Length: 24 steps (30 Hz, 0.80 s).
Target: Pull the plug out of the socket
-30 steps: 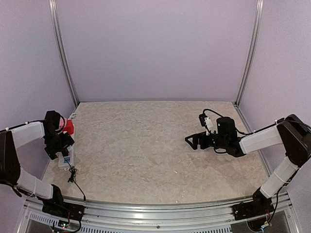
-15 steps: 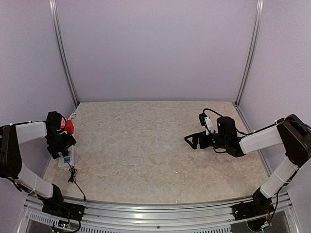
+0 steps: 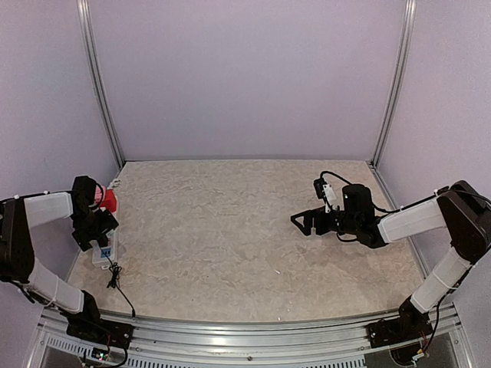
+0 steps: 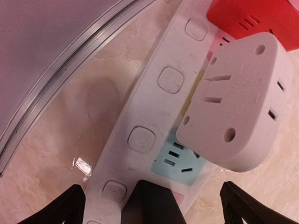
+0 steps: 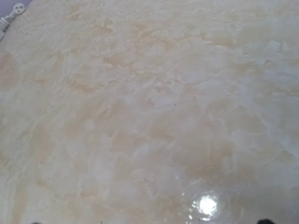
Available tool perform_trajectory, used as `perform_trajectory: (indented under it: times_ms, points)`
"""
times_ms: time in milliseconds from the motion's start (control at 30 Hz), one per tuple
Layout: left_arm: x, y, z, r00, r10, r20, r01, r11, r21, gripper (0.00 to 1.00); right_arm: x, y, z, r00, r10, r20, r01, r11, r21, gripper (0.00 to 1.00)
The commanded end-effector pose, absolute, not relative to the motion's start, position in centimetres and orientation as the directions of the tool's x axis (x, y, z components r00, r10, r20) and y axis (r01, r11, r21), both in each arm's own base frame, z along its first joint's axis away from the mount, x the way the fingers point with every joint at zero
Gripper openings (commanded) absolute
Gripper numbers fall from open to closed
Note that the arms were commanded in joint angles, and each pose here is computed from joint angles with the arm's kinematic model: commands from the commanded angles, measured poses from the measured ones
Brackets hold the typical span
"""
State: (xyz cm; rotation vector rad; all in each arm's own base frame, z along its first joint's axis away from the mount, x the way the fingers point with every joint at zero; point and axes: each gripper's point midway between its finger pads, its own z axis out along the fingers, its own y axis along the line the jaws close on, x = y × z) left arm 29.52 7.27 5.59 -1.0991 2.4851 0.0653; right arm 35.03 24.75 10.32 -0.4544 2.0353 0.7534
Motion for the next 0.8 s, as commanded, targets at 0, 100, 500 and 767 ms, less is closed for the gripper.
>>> perform_trajectory:
  times_ms: [0, 100, 500, 767]
  points:
    - [29.2, 7.2, 4.6, -0.617, -0.692, -0.375, -0.71, 0.695, -0.114, 0.99, 35.1, 25.6, 11.3, -0.52, -0.009, -0.854, -0.591, 0.725, 0.352, 1.0]
    - [29.4, 7.1, 4.0, -0.624, -0.691, -0.365, -0.706, 0.699, -0.116, 0.99, 35.1, 25.5, 11.2, -0.518, -0.012, -0.855, -0.59, 0.729, 0.347, 1.0]
    - [30.3, 5.0, 2.8, -0.69, -0.641, -0.337, -0.64, 0.757, -0.131, 0.99, 35.3, 25.8, 11.3, -0.519, 0.002, -0.855, -0.594, 0.718, 0.362, 1.0]
    - [31.0, 3.1, 1.7, -0.745, -0.589, -0.314, -0.593, 0.8, -0.094, 0.97, 35.3, 25.7, 11.4, -0.517, -0.002, -0.856, -0.592, 0.723, 0.356, 1.0]
